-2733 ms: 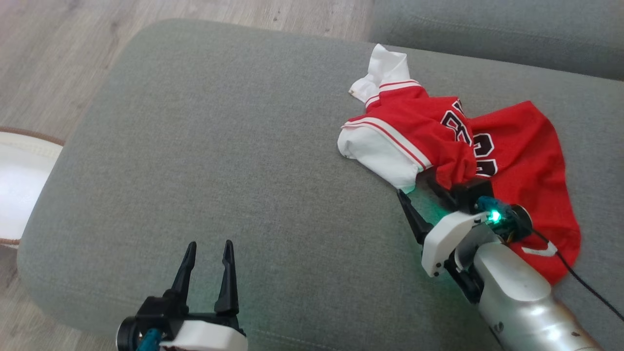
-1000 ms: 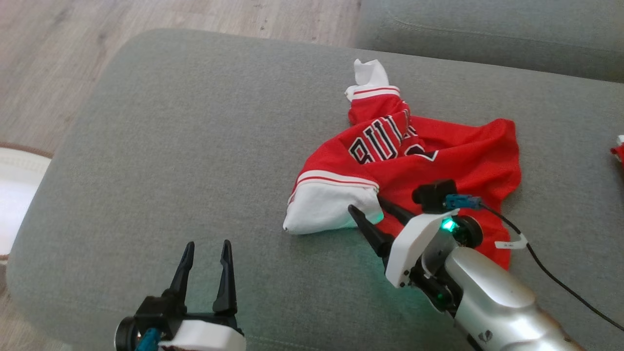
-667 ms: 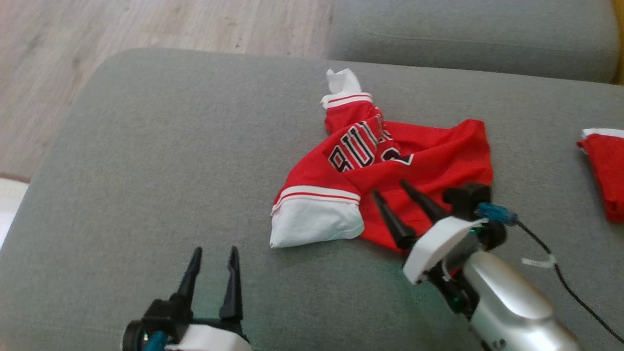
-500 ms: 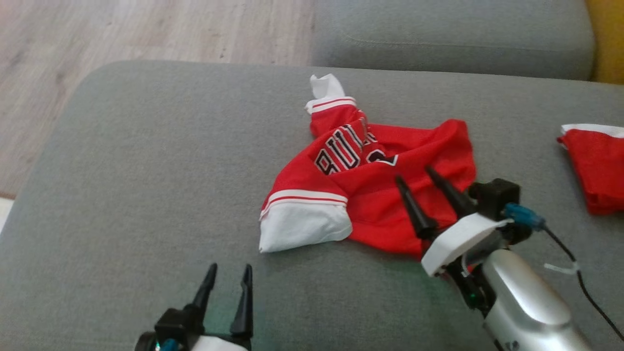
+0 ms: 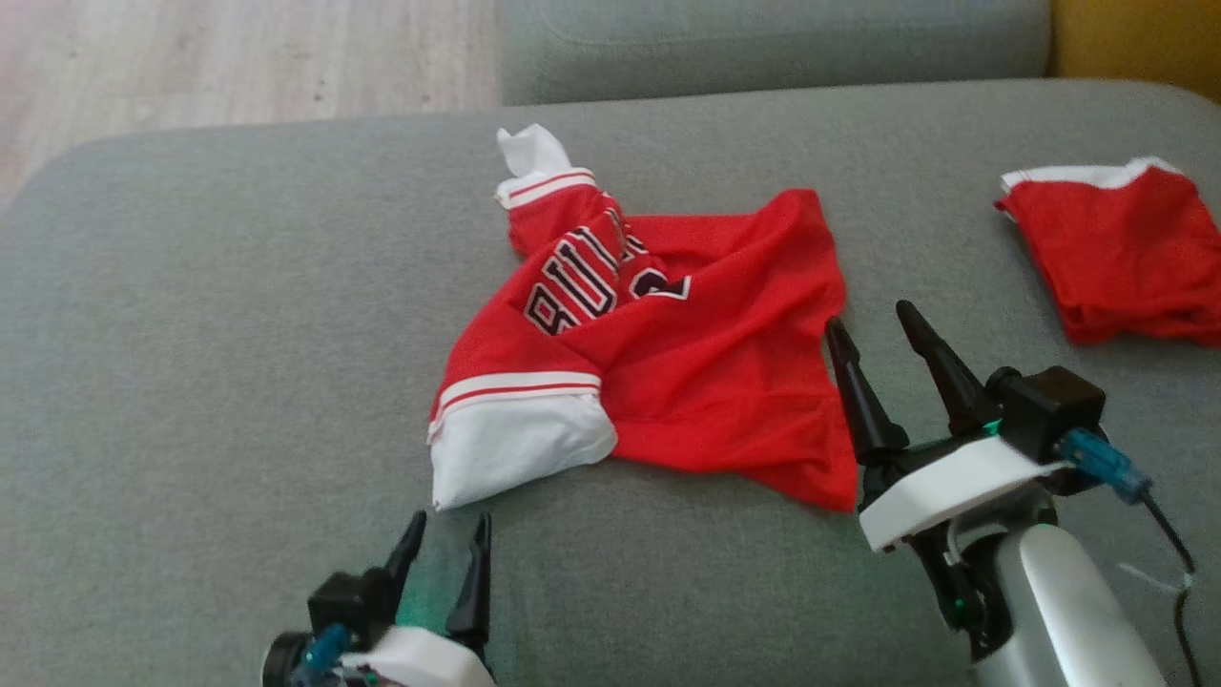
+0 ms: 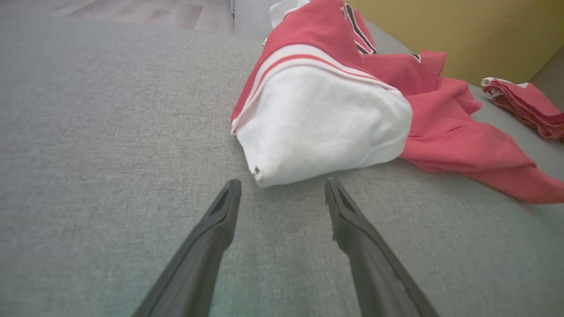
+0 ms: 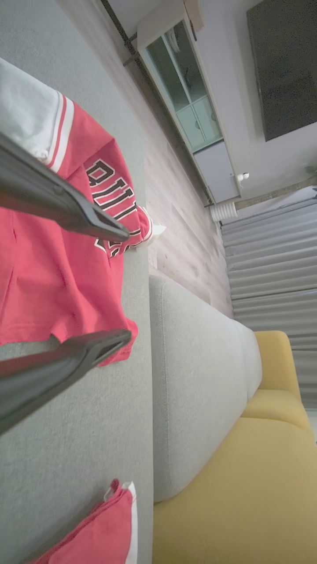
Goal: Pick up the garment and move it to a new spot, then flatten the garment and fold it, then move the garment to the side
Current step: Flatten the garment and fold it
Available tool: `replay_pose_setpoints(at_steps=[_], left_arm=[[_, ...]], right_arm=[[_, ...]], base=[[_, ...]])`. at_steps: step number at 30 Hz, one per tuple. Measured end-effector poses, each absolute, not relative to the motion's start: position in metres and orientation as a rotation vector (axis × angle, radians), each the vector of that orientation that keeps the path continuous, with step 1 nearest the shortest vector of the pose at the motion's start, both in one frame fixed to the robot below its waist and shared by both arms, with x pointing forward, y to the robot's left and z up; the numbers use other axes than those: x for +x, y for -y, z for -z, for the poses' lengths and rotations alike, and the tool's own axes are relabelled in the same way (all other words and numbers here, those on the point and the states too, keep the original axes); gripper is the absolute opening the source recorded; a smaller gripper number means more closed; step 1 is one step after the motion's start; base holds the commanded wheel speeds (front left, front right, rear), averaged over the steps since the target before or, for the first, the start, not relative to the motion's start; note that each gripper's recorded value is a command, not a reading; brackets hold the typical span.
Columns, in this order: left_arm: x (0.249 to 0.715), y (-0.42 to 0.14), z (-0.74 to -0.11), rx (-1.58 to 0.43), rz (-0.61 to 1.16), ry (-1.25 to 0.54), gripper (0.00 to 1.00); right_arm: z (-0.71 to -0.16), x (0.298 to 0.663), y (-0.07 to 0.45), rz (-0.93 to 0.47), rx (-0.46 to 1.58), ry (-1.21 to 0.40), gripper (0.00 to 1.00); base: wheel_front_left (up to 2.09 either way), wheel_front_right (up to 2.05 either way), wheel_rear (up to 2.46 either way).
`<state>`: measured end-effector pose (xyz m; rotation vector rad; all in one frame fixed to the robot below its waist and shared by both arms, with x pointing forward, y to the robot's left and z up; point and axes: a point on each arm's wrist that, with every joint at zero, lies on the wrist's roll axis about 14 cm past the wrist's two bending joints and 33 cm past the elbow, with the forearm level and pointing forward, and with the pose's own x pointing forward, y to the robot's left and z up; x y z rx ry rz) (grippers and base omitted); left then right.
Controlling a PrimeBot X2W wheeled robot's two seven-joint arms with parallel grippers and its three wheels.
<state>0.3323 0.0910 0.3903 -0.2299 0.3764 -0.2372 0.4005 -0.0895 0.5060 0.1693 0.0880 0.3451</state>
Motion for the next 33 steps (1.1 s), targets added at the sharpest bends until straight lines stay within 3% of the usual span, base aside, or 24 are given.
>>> replay_pose_setpoints(at_steps=[18,19,20,21,24,31,33], left_arm=[[0.362,-0.064,-0.402,-0.319,0.316,-0.325,1.00],[0.365,-0.063,-0.405,-0.320,0.321,-0.316,0.97],[0.366,-0.061,-0.406,-0.321,0.324,-0.311,0.87],[0.366,-0.061,-0.406,-0.321,0.325,-0.312,0.87],[0.364,-0.061,-0.398,-0.323,0.317,-0.338,0.49],[0.362,-0.067,-0.371,-0.307,0.286,-0.440,0.47],[0.364,-0.067,-0.371,-0.309,0.283,-0.441,0.41]], right_arm=[[-0.506,0.395,0.130,-0.212,0.190,-0.083,1.00],[-0.506,0.395,0.131,-0.210,0.190,-0.083,1.00],[-0.506,0.395,0.132,-0.208,0.190,-0.084,1.00],[-0.506,0.395,0.132,-0.206,0.192,-0.085,1.00],[-0.505,0.395,0.134,-0.199,0.196,-0.084,1.00],[-0.501,0.394,0.140,-0.180,0.202,-0.092,1.00],[-0.501,0.395,0.143,-0.172,0.202,-0.091,1.00]], base=[[0.00,0.00,0.00],[0.00,0.00,0.00],[0.00,0.00,0.00],[0.00,0.00,0.00],[0.00,0.00,0.00],[0.00,0.00,0.00],[0.00,0.00,0.00]])
